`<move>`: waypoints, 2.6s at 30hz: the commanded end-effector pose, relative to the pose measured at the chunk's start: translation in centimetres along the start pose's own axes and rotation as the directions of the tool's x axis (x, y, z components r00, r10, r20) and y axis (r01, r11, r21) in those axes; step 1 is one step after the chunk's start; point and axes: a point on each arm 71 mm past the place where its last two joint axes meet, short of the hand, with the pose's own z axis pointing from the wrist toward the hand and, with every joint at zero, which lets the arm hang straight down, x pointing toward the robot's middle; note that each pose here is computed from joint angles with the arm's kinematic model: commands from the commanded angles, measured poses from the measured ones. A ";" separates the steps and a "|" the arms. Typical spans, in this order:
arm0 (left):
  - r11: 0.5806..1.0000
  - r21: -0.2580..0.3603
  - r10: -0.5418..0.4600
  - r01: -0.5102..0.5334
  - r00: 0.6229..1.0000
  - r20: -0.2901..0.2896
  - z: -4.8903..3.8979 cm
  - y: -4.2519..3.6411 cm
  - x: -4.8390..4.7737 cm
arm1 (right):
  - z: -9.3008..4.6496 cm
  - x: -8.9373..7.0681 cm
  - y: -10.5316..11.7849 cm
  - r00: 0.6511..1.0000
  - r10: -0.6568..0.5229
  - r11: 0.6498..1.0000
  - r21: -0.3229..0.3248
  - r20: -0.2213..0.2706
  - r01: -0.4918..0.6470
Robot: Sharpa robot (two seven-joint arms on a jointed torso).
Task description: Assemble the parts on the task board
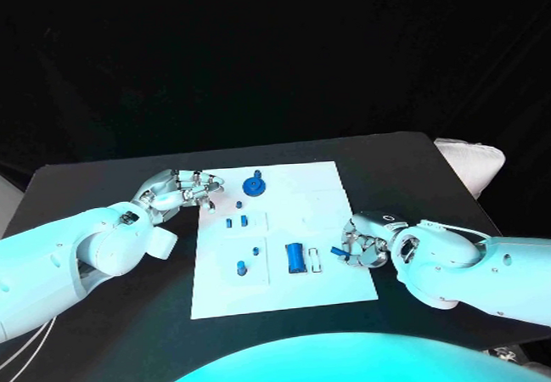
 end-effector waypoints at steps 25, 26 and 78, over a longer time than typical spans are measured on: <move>1.000 0.004 -0.007 0.007 1.000 -0.023 0.09 -0.06 0.40 | -0.5 0.0 1.7 0.906 0.408 0.911 0.111 -0.115 -0.396; 1.000 0.004 -0.007 0.007 1.000 -0.023 0.09 -0.06 0.40 | -0.4 0.1 1.9 0.902 0.414 0.909 0.116 -0.121 -0.401; 1.000 0.008 0.002 -0.002 1.000 -0.028 0.15 -0.10 0.51 | 0.6 1.0 3.9 0.886 0.439 0.897 0.133 -0.151 -0.421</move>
